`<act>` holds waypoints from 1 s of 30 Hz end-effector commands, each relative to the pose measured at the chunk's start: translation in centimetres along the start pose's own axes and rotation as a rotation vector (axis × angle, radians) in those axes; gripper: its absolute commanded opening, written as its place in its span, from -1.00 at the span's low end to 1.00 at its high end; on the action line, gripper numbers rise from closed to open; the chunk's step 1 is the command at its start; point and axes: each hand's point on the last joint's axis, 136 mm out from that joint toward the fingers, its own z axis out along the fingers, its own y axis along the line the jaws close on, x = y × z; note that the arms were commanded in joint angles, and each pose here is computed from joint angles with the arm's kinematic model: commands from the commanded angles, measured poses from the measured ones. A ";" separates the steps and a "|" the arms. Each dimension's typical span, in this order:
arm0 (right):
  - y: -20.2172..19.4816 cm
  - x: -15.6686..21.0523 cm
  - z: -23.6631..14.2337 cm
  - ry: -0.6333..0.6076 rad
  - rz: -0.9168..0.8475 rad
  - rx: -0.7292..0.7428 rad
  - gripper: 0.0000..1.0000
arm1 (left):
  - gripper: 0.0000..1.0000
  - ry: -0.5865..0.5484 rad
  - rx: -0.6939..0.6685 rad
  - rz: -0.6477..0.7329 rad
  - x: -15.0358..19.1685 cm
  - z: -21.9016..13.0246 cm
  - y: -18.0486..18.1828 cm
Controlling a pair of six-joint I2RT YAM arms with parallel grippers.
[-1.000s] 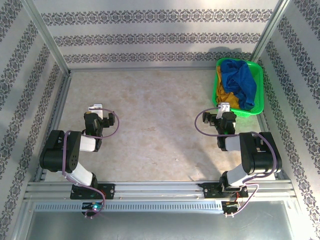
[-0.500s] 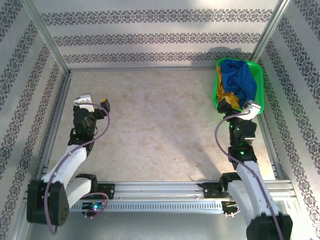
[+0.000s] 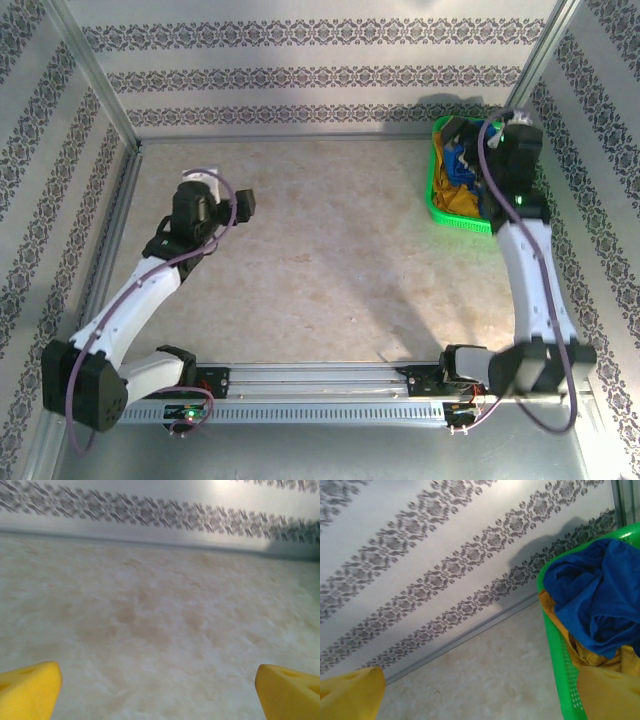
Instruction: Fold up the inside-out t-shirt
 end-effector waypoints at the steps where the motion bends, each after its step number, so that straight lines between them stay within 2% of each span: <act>1: -2.8 1.1 2.7 0.128 0.104 0.098 0.97 | 0.99 0.136 -0.009 -0.016 2.0 0.6 -1.9; 3: -3.6 0.4 4.7 0.120 0.137 0.128 0.96 | 0.99 0.179 0.006 -0.011 2.5 1.4 -3.2; 8: -9.3 1.9 8.5 0.209 0.202 0.430 0.57 | 0.99 0.257 0.009 -0.036 3.6 2.5 -5.2; 11: -11.9 3.1 10.6 0.229 0.209 0.541 0.54 | 0.99 0.273 0.029 -0.068 4.0 3.1 -5.9; 18: -15.2 6.0 15.4 0.297 0.241 0.617 0.59 | 0.99 0.299 0.023 -0.102 4.5 4.4 -6.6; 22: -16.8 6.4 18.0 0.298 0.255 0.625 0.59 | 0.99 0.294 -0.008 -0.104 4.3 5.4 -6.4; 25: -17.4 6.3 19.8 0.295 0.256 0.619 0.51 | 0.99 0.302 -0.016 -0.109 4.7 6.3 -6.4; 26: -17.4 6.2 20.3 0.298 0.255 0.603 0.26 | 0.99 0.309 -0.020 -0.112 5.0 6.5 -6.4; 27: -17.2 6.1 20.7 0.304 0.257 0.587 -0.08 | 0.99 0.314 -0.023 -0.115 5.1 6.6 -6.4; 29: -16.2 5.6 20.7 0.307 0.259 0.546 -0.88 | 0.99 0.329 -0.023 -0.122 5.3 6.7 -6.5; 30: -15.4 5.1 20.4 0.296 0.249 0.525 -1.00 | 0.99 0.331 -0.020 -0.120 5.2 6.6 -6.6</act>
